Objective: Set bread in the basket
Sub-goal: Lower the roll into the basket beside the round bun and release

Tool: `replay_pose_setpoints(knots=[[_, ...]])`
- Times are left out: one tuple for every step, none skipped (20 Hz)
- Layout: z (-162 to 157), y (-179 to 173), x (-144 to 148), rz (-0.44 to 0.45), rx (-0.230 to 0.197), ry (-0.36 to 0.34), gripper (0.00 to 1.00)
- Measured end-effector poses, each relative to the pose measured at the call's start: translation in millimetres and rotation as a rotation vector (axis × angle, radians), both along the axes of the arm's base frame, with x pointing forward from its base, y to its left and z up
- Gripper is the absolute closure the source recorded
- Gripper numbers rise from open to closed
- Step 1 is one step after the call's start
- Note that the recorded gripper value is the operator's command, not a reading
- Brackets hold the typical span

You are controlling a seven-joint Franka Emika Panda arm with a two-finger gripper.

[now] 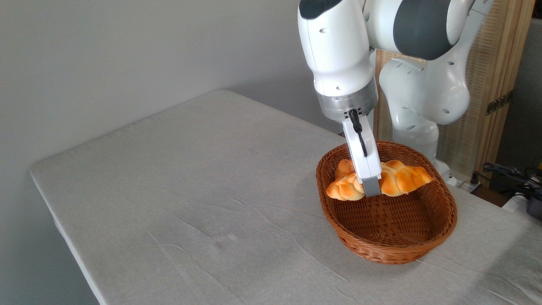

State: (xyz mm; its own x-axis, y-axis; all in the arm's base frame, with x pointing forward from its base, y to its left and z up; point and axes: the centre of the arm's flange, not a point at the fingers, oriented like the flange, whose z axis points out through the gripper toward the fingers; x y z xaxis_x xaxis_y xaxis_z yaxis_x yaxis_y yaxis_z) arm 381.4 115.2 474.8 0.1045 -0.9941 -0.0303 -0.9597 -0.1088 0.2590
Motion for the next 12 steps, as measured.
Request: replay_pose_setpoints(knots=[[-2.9, 1.5, -1.2, 0.003, -0.003, 0.006, 0.53], [-5.6, 3.6, -2.4, 0.008, -0.007, 0.011, 0.49], [-7.9, 5.6, -3.5, 0.013, -0.010, 0.016, 0.33], [-10.1, 7.4, -4.6, 0.017, -0.014, 0.020, 0.17], [-12.5, 9.6, -5.8, 0.023, -0.017, 0.025, 0.12], [-15.1, 12.5, -7.1, 0.029, -0.021, 0.030, 0.08], [-17.5, 15.3, -8.4, 0.036, -0.025, 0.035, 0.06], [-18.9, 17.1, -9.2, 0.041, -0.028, 0.037, 0.05], [-20.0, 18.2, -9.8, 0.043, -0.030, 0.040, 0.04], [-21.0, 18.7, -10.2, 0.044, -0.031, 0.042, 0.03], [-21.9, 18.7, -10.5, 0.045, -0.031, 0.044, 0.03], [-22.8, 18.4, -10.7, 0.044, -0.031, 0.046, 0.03]])
